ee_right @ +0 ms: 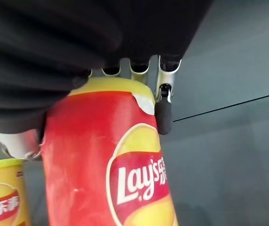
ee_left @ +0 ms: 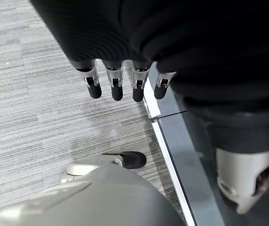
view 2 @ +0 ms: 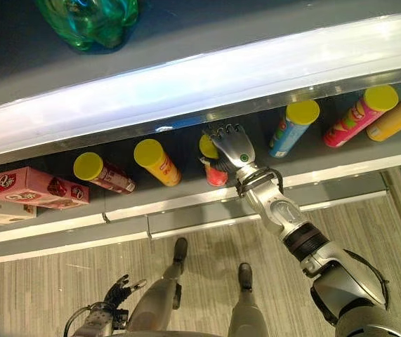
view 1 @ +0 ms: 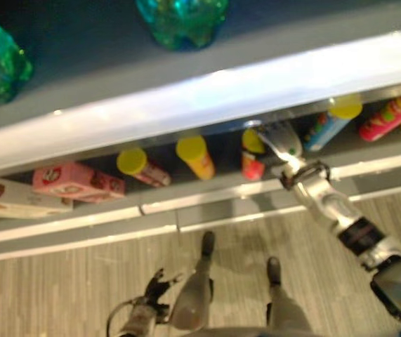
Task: Put the goods on the table back onto the shelves and tidy them up.
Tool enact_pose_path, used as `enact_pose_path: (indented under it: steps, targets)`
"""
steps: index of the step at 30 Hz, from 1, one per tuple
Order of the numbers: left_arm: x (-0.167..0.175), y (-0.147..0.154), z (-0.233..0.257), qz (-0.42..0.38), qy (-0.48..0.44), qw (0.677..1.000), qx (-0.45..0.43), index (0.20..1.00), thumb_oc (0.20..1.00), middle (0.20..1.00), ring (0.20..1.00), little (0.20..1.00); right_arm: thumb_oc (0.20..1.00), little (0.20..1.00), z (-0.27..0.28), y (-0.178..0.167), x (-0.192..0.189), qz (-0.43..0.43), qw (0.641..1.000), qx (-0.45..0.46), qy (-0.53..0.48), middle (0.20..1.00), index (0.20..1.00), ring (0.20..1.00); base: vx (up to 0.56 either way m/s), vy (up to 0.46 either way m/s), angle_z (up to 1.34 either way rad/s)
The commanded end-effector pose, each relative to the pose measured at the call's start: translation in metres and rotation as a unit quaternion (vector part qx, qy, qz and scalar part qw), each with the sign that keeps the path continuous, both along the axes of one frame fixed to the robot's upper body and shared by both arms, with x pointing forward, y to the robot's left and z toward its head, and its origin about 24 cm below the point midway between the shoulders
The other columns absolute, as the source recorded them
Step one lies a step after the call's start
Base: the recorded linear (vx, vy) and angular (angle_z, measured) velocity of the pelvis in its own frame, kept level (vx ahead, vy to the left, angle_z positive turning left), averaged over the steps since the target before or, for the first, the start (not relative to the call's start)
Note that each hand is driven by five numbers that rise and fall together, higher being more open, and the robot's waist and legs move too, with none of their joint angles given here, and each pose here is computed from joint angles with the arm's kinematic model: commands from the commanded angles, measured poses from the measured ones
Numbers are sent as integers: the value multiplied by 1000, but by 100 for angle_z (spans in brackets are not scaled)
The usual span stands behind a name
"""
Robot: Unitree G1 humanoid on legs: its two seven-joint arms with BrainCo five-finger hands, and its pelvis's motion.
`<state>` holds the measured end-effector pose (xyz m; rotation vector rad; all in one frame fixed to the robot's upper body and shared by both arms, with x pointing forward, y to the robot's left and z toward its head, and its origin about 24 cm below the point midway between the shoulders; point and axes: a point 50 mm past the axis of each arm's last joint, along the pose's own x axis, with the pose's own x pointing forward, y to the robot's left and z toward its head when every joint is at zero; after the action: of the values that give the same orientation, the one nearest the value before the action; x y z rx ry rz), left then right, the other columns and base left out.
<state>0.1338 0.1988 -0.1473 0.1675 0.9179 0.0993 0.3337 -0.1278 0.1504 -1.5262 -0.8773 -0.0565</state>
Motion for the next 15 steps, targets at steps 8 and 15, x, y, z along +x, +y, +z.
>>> enact_pose_path:
  steps: [8,15]
  targets:
    - [26,-8,11,-54,-47,997,31,1000,1000,1000,1000,1000,200,200,38,9,7,21,993,-23,-111,200,200,200,-13,-1,-1]
    - [32,-7,14,-56,-63,996,41,1000,1000,1000,1000,1000,200,200,39,2,9,2,992,-21,-123,200,200,200,0,0,0]
